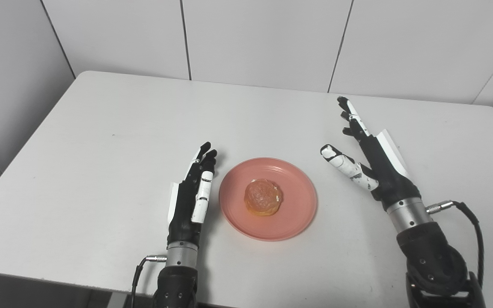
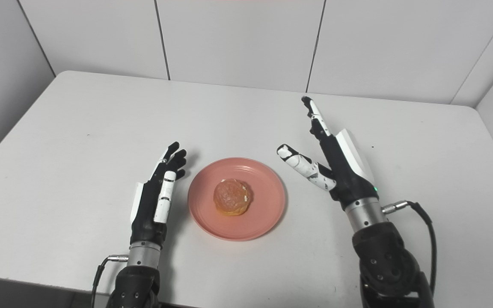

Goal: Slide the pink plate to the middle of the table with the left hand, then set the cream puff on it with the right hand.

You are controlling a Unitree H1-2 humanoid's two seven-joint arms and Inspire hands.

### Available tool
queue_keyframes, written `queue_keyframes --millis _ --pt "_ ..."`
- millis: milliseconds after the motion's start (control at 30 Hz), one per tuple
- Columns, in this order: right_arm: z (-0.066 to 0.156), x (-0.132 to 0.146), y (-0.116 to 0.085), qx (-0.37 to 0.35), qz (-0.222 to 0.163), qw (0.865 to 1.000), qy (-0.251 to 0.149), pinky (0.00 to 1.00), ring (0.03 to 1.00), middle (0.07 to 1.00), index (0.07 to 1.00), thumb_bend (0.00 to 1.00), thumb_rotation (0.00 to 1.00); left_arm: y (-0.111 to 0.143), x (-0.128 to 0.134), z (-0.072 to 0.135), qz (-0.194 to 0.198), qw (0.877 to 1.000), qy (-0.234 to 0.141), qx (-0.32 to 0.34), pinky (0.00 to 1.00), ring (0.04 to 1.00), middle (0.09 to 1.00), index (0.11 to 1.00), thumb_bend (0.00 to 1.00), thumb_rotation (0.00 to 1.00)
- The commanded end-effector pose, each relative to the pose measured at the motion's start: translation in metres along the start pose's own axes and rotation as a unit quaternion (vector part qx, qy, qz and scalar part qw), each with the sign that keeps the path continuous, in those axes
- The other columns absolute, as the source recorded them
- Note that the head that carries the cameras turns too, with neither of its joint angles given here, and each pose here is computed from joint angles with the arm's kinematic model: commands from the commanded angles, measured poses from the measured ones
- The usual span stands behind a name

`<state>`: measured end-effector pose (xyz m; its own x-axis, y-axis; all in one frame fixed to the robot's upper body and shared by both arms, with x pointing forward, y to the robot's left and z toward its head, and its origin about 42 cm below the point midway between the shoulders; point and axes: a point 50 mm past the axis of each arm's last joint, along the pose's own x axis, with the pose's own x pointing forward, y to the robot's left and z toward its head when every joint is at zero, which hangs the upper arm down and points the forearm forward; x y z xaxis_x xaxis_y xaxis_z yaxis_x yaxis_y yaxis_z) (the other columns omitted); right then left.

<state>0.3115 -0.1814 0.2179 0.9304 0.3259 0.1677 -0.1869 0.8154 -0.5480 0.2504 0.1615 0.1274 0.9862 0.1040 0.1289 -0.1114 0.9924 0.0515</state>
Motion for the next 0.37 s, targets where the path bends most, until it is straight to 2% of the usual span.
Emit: queue_keyframes --millis 0,100,200,333 --pt "0.007 0.002 -0.005 0.020 -0.026 0.999 -0.033 0.92 0.992 1.000 1.000 0.75 1.00 0.007 0.000 0.004 -0.008 1.000 -0.023 0.005 0.87 0.896 0.895 0.889 0.52 1.00" --pt "0.001 -0.003 0.001 0.063 -0.033 0.997 -0.026 0.91 0.993 1.000 1.000 0.74 1.00 0.009 0.000 0.005 -0.009 1.000 -0.021 0.003 0.87 0.900 0.899 0.891 0.51 1.00" --pt "-0.005 -0.007 0.008 0.107 -0.038 0.993 -0.020 0.90 0.988 1.000 1.000 0.69 1.00 0.010 0.000 0.004 -0.011 1.000 -0.016 0.001 0.88 0.901 0.903 0.896 0.51 1.00" --pt "-0.012 -0.008 0.016 0.159 -0.041 0.986 -0.021 0.94 0.995 1.000 1.000 0.61 1.00 0.012 0.000 0.003 -0.015 1.000 -0.012 -0.002 0.89 0.908 0.911 0.905 0.52 1.00"
